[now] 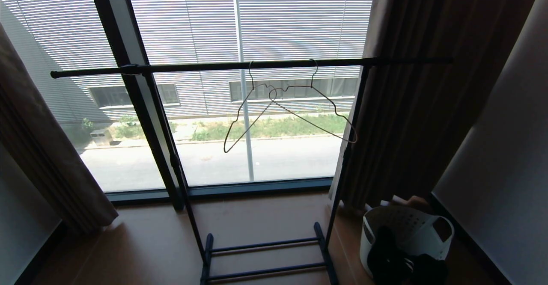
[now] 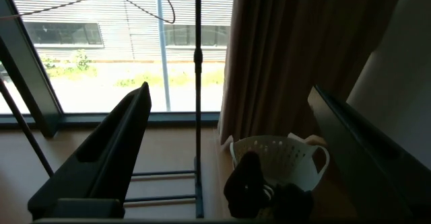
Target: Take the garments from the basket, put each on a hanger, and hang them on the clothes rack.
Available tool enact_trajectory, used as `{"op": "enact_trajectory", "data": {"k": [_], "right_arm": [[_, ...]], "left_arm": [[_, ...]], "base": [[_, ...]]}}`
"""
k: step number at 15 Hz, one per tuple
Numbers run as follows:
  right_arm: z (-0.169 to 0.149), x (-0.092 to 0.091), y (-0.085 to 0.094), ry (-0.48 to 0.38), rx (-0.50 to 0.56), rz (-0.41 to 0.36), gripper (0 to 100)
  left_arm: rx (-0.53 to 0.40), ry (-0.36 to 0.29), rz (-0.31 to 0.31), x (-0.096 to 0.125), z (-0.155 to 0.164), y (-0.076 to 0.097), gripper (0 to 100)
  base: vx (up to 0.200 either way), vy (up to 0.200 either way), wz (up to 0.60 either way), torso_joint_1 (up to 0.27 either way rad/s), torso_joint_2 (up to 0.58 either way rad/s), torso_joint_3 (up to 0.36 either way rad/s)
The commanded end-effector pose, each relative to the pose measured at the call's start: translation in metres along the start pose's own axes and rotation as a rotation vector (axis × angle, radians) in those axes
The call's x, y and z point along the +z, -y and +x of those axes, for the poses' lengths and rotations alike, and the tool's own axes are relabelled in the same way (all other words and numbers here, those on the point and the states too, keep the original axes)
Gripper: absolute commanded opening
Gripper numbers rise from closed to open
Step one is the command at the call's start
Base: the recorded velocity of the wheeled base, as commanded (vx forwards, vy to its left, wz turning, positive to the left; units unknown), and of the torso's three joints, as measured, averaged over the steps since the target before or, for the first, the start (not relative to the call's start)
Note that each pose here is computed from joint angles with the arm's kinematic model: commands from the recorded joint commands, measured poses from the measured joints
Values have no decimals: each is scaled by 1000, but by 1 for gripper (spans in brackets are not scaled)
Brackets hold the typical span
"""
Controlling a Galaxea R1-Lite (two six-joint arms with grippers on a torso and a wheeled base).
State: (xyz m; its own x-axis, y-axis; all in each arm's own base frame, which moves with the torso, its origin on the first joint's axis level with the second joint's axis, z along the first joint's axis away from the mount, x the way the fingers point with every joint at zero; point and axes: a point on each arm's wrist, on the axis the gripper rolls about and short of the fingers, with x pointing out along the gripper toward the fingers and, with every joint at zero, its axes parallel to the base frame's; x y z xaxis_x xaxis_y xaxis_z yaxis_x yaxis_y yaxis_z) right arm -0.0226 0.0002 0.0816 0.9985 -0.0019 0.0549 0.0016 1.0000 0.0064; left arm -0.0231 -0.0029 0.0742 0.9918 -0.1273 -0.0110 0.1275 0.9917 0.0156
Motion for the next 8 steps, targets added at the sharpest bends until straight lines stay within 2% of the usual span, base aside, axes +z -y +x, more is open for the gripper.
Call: {"op": "enact_trajectory", "data": {"k": [1, 8], "right_arm": [[0, 0, 0, 0, 2, -4, 100], [0, 0, 0, 0, 3, -7, 100]], "left_arm": [[0, -1, -2, 0, 0, 0, 100], [0, -1, -6, 0, 0, 0, 100]], "base": [[0, 0, 0, 0, 0, 0], [0, 0, 0, 0, 0, 0]]}}
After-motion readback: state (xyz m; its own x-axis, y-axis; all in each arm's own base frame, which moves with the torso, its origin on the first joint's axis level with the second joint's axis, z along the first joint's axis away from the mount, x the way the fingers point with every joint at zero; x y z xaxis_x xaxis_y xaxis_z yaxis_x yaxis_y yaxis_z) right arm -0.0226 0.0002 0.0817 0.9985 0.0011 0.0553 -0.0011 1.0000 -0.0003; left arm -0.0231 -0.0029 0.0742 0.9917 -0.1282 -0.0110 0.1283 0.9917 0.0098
